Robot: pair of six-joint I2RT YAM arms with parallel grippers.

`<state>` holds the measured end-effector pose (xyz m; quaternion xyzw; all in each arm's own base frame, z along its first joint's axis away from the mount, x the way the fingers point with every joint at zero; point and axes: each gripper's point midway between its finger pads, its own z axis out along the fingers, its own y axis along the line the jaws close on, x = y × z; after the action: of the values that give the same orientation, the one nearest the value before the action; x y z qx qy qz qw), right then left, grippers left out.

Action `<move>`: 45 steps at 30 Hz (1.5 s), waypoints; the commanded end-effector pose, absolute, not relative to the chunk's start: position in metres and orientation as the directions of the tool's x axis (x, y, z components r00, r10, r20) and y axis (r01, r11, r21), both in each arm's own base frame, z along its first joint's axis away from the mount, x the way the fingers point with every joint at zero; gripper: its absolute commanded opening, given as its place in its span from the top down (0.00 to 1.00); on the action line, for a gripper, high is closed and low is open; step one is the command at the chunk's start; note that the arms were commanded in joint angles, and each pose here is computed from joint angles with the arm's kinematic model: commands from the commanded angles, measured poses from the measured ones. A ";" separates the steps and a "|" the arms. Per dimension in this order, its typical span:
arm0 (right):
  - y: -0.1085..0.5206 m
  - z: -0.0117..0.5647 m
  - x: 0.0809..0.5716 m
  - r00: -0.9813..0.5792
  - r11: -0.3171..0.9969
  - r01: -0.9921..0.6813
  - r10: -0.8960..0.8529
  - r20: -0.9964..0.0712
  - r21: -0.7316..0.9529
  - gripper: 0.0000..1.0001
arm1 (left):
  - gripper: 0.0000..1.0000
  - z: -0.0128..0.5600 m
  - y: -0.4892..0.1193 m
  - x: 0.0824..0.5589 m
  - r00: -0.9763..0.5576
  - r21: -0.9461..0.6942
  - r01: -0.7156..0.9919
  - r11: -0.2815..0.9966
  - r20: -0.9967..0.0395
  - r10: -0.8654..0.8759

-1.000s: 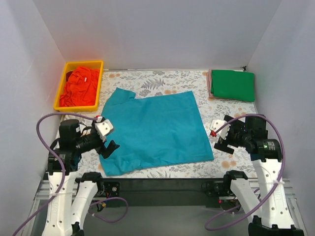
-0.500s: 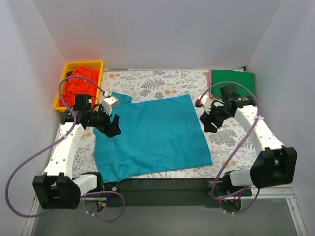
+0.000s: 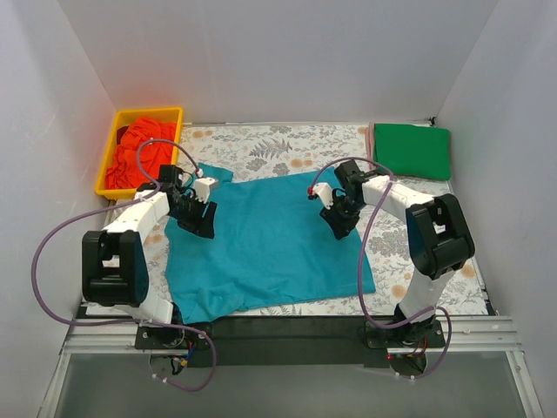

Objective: Fold and stack the t-shirts
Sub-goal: Flatten the tshirt out

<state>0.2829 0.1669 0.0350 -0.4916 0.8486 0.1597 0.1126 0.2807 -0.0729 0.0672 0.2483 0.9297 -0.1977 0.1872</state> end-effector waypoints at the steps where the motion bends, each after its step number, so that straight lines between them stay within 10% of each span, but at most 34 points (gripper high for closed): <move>1: 0.151 0.021 0.283 -0.519 0.512 -0.852 -0.803 -0.292 0.107 0.64 | 0.50 0.051 -0.080 0.288 -0.805 -0.255 0.543 0.800 -0.428 0.410; 12: 0.082 -0.008 0.285 -0.661 0.657 -0.749 -0.734 -0.154 0.086 0.67 | 0.51 -0.010 -0.130 0.346 -0.851 -0.262 0.509 0.820 -0.298 0.433; 19: 0.076 0.010 0.352 -0.701 0.715 -0.698 -0.675 -0.230 0.031 0.66 | 0.47 0.051 -0.165 0.445 -0.784 -0.290 0.576 0.764 -0.460 0.416; 26: 0.089 0.054 0.375 -0.671 0.705 -0.709 -0.666 -0.327 0.020 0.64 | 0.39 0.126 -0.145 0.395 -0.709 -0.287 0.661 0.694 -0.542 0.451; 45: 0.094 0.082 0.339 -0.684 0.708 -0.702 -0.639 -0.353 0.077 0.62 | 0.37 0.053 -0.117 0.308 -0.738 -0.322 0.666 0.673 -0.419 0.529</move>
<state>0.3503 0.0953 0.0755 -0.3644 0.9125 0.1040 0.1540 0.3098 -0.1115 0.0438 0.3084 0.9168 -0.2189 0.1285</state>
